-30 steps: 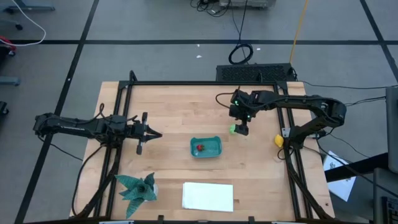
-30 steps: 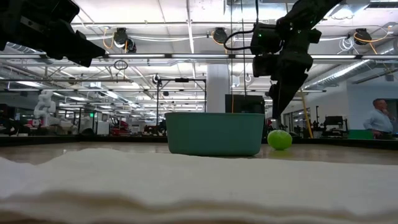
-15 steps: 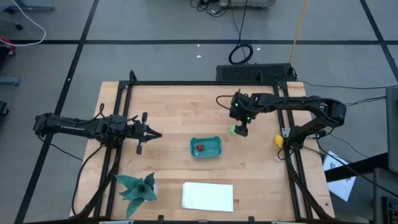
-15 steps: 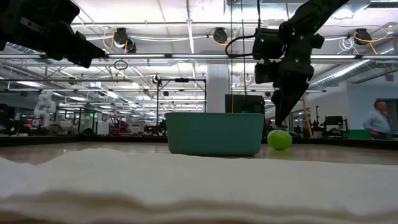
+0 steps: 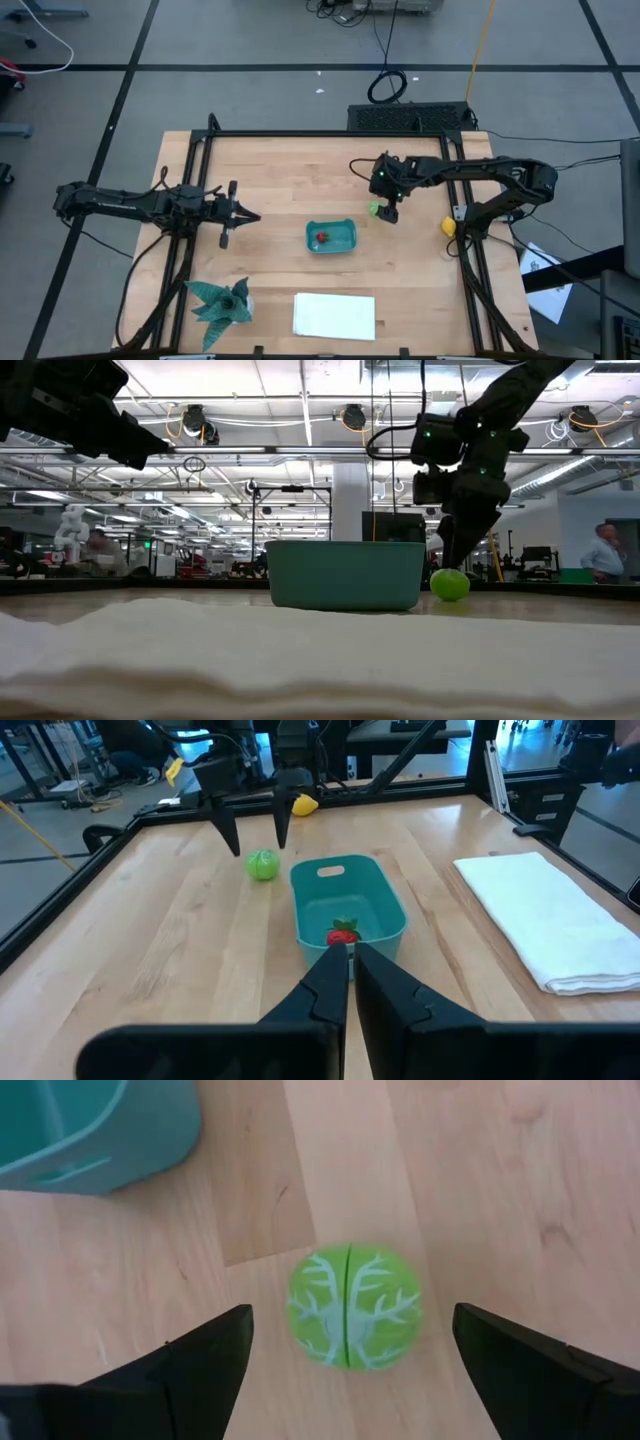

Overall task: Pick and placing Produce into tupperware
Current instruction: Put the green cabbage into the blue bin

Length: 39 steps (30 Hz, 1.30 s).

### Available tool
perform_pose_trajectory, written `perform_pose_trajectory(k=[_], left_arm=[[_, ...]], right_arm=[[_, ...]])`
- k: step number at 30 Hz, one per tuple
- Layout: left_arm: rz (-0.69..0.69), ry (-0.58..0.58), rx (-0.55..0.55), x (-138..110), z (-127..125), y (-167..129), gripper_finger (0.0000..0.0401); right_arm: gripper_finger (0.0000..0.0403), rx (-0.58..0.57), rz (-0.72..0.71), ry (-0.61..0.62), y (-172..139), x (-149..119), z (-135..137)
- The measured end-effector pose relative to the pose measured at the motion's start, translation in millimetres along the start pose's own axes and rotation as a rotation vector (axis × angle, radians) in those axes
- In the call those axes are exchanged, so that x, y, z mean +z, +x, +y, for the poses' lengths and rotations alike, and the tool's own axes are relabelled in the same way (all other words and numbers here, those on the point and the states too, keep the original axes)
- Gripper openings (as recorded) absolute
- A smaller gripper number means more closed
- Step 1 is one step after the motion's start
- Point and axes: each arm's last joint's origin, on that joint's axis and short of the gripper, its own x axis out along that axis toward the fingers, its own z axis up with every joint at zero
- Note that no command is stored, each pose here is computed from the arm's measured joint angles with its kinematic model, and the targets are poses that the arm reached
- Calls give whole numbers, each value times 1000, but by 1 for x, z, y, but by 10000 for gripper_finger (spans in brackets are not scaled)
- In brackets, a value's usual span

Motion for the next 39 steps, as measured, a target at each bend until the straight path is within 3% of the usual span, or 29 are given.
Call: perform_pose_trajectory(k=[12, 32, 39], left_arm=[[0, 0, 0, 0, 0, 0, 26], [8, 1, -1, -1, 0, 0, 26], [8, 1, -1, -1, 0, 0, 26]], right_arm=[[337, -3, -27, 3, 8, -3, -2], [336, -18, 45, -67, 37, -3, 3], [301, -39, 53, -97, 39, -3, 3]])
